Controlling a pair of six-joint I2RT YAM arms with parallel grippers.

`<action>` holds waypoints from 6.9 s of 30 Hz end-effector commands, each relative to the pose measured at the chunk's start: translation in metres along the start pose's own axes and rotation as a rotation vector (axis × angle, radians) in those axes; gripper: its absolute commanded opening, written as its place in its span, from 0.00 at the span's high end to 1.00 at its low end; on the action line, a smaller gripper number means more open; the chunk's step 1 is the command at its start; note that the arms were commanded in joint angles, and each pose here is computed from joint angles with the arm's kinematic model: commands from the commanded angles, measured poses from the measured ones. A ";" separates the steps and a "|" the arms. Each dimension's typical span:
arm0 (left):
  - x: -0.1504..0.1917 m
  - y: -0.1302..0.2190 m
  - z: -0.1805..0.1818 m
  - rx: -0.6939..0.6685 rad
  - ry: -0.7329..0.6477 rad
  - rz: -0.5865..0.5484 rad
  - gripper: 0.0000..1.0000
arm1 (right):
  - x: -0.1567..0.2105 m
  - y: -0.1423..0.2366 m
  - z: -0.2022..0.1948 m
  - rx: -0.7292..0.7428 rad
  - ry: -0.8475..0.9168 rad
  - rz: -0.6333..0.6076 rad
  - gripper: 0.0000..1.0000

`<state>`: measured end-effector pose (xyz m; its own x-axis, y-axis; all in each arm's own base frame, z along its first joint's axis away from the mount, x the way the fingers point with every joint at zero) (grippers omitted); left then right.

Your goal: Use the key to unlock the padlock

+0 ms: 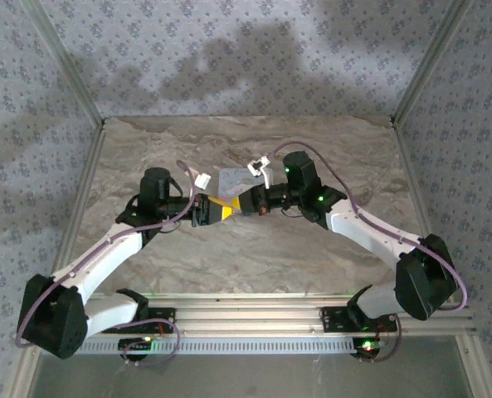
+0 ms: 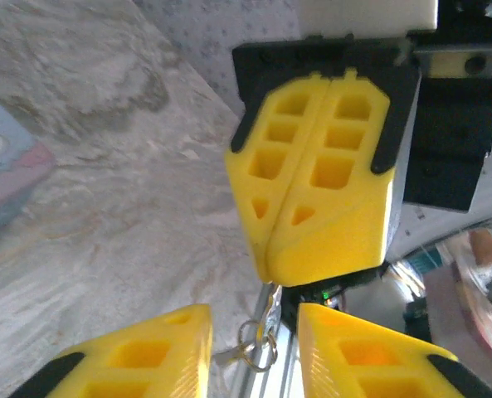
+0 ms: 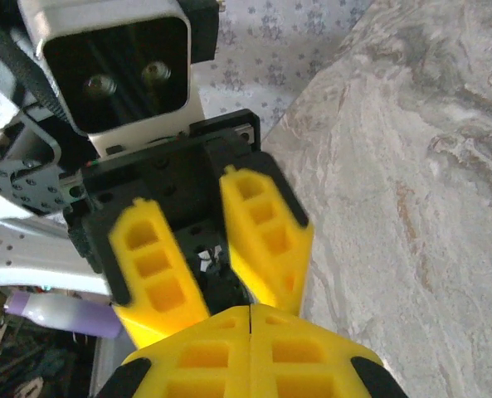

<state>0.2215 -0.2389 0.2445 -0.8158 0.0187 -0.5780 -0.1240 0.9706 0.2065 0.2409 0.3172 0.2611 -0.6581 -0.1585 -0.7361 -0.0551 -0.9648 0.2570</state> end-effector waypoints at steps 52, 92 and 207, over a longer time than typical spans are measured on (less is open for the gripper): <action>-0.022 -0.006 -0.019 0.158 0.012 -0.205 0.69 | -0.034 0.020 0.010 -0.006 -0.024 -0.219 1.00; -0.021 -0.003 -0.023 0.146 -0.014 -0.205 0.82 | -0.031 0.014 0.009 0.000 -0.032 -0.208 1.00; 0.060 -0.001 0.107 -0.326 0.008 -0.060 1.00 | 0.062 -0.055 -0.138 0.694 -0.489 0.277 1.00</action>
<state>0.2302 -0.2042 0.1161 -0.8453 -0.0570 -0.5313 -0.3541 0.8044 0.4770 0.3146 0.3198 0.0863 -0.9433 -0.1155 -0.3111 -0.2396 -0.4114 0.8794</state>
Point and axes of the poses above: each hand's point on the last joint's axis, 136 mm out from that joint toward the fingers, its own y axis back along the fingers, its own z axis along the line the jaws close on, x = y × z, the point moved 2 cm from there along y, back along the fingers, and after that the axes turned 9 degrees about y, right-handed, at the moved point
